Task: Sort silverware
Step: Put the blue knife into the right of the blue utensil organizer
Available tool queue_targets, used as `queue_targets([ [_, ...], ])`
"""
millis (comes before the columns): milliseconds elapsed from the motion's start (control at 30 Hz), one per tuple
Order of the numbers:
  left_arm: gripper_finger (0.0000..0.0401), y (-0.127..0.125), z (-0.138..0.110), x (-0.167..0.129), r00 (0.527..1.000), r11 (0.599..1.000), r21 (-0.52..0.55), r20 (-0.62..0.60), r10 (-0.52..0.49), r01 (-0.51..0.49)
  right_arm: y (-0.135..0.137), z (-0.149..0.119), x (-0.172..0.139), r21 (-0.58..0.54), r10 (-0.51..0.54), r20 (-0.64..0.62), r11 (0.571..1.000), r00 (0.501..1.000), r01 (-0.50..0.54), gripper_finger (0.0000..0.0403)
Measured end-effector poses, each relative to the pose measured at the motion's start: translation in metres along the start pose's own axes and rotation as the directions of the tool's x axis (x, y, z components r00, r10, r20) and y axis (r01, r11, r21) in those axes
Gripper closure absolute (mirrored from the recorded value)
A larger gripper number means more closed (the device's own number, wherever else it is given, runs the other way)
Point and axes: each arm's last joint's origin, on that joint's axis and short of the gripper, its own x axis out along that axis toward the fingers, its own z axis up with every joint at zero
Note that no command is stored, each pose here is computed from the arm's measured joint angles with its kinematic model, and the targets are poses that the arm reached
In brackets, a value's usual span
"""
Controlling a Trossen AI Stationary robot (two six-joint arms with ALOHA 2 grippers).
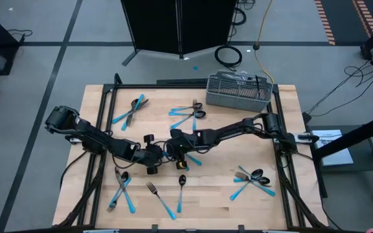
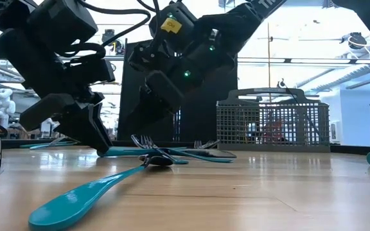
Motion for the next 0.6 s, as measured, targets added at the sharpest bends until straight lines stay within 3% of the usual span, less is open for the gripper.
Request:
queue_targets([
  [600,0.0326,0.0000,0.0003,-0.0001,1.000,1.000,-0.002,0.002,0.000,0.000,0.0011,-0.0006,0.0000,-0.004,-0.025,-0.012,1.000,1.000,0.025,0.0271],
])
